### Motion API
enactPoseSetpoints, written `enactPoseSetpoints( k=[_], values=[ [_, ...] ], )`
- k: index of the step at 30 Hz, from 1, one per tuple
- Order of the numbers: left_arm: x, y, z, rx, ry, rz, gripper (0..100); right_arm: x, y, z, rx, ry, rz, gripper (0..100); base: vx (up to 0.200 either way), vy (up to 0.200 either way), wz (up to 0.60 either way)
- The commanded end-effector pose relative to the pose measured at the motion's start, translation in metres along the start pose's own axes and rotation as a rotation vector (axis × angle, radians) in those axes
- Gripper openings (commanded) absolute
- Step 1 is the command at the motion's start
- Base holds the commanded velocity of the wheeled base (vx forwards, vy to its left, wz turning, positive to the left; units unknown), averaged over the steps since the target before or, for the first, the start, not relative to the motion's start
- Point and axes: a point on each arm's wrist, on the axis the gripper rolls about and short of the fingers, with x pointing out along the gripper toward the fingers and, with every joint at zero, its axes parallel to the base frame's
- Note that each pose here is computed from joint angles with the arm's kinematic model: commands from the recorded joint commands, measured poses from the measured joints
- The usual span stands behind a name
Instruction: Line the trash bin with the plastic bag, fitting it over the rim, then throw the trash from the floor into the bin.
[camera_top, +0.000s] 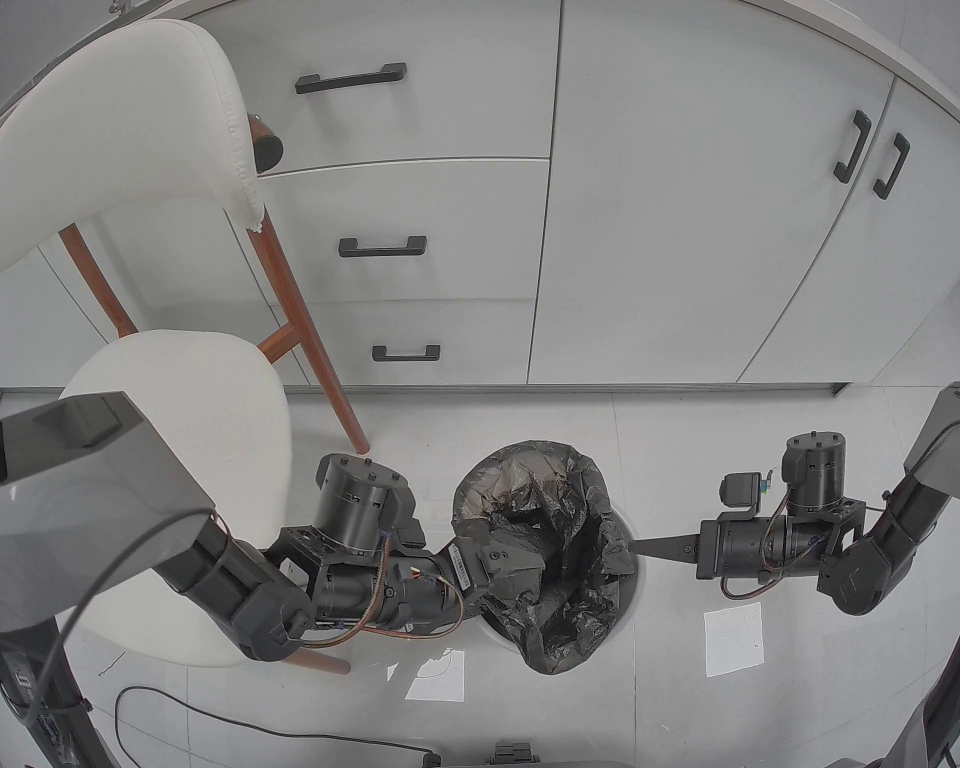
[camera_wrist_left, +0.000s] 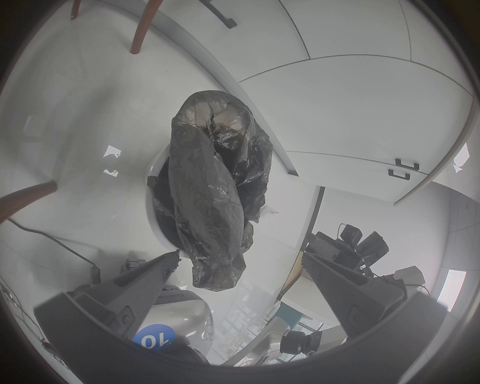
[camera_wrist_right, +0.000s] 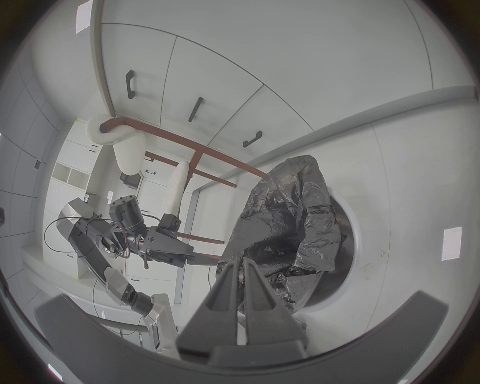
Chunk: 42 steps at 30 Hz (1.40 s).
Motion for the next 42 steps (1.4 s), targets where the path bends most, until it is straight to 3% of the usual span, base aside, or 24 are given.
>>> enactPoseSetpoints(
  k=[1,5,9,20,21,31,42],
  values=[
    [0.01,0.001,-0.004,0.013,0.018,0.007,100,0.008,-0.007,-0.007,0.021,0.031,-0.004,0,0.0,0.0,0.0],
    [0.014,0.001,-0.008,0.024,0.009,0.027,100,0.014,-0.008,-0.01,0.001,0.047,0.001,0,0.0,0.0,0.0],
    [0.022,0.004,-0.017,0.105,-0.013,0.082,100,0.021,-0.017,-0.015,-0.026,0.066,-0.014,0,0.0,0.0,0.0],
    [0.004,-0.011,-0.013,0.127,-0.053,0.039,100,0.014,-0.014,0.005,-0.074,-0.016,-0.037,0,0.0,0.0,0.0],
    [0.001,-0.013,-0.012,0.13,-0.058,0.03,100,0.01,-0.012,0.008,-0.086,-0.029,-0.038,100,0.0,0.0,0.0],
    [0.011,-0.005,-0.016,0.125,-0.033,0.059,100,0.014,-0.018,-0.007,-0.029,0.044,-0.056,100,0.0,0.0,0.0],
    [0.009,-0.005,-0.018,0.127,-0.032,0.061,100,0.032,-0.035,-0.013,-0.062,0.086,-0.061,100,0.0,0.0,0.0]
  ],
)
